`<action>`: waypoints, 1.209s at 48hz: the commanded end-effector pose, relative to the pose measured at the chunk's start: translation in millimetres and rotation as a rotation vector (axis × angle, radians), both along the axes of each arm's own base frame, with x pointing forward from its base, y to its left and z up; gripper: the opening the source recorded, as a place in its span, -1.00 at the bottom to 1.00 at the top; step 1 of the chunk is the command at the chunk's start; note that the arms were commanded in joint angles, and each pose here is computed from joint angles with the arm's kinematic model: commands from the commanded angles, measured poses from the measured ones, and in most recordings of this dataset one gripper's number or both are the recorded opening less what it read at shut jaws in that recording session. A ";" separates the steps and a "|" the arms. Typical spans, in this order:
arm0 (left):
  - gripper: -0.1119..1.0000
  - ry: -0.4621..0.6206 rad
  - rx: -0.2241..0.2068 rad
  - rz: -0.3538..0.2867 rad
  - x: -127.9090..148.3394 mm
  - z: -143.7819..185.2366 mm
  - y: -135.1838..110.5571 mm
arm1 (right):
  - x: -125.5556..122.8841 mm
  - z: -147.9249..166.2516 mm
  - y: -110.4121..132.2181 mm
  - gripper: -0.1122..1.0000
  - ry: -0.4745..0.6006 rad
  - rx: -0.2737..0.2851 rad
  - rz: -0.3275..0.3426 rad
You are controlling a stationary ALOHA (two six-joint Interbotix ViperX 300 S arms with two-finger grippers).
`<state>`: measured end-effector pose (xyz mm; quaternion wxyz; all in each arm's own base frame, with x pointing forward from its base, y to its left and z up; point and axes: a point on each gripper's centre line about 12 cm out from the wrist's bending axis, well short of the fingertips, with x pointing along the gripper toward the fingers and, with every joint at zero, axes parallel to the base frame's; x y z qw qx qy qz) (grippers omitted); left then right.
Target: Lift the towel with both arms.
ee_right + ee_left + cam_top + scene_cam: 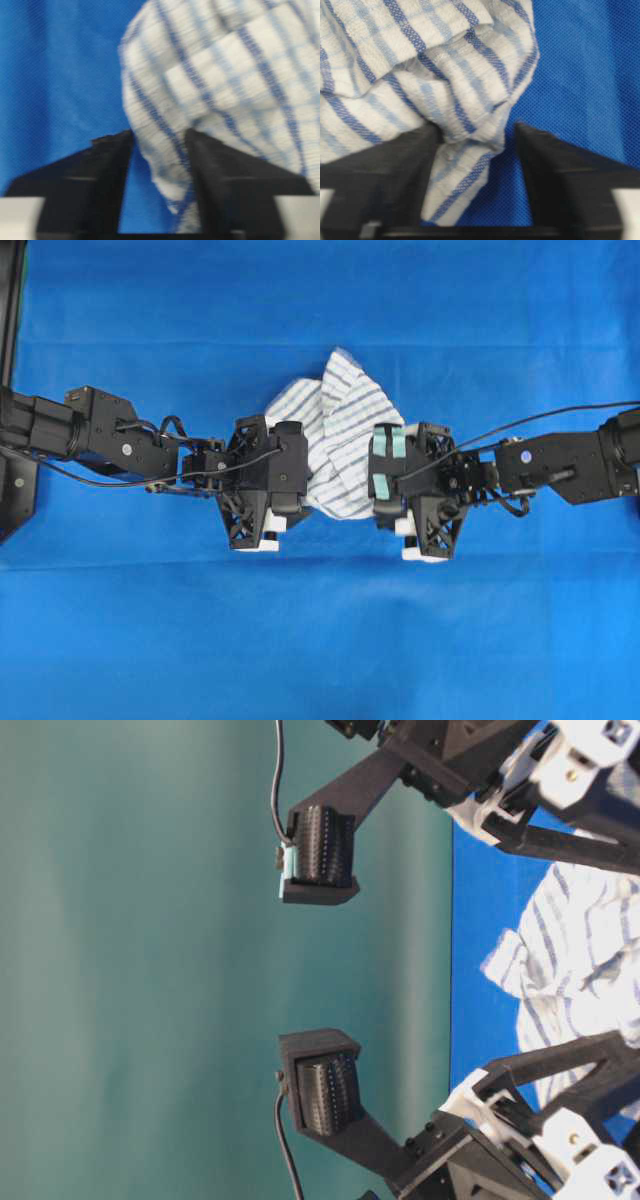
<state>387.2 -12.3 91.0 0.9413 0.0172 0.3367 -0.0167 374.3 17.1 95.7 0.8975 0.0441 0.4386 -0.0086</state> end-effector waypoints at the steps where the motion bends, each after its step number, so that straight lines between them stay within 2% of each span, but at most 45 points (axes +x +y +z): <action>1: -0.06 -0.029 -0.001 0.000 5.0 8.4 -0.2 | 3.9 8.0 -6.1 -0.04 -0.031 0.002 -0.016; 6: -0.55 -0.029 -0.001 0.002 4.5 9.0 0.5 | 4.0 8.6 -10.2 -0.63 -0.032 0.003 -0.028; 8: -0.68 -0.028 -0.001 0.000 4.0 9.0 -0.1 | 4.0 8.6 -11.3 -0.76 -0.032 0.002 -0.030; 18: -0.69 -0.043 -0.002 0.004 5.6 26.1 1.5 | 8.5 14.2 -11.7 -0.76 -0.055 0.009 -0.038; 26: -0.69 -0.044 -0.005 0.004 1.2 48.2 1.5 | 10.9 32.8 -11.7 -0.76 -0.099 0.015 -0.044; 44: -0.69 -0.097 -0.008 -0.003 -20.3 135.1 1.3 | 7.0 141.7 -14.9 -0.76 -0.254 0.012 -0.060; 58: -0.69 -0.207 -0.006 0.011 -49.9 211.8 8.5 | 4.8 225.4 -23.9 -0.76 -0.349 -0.018 -0.079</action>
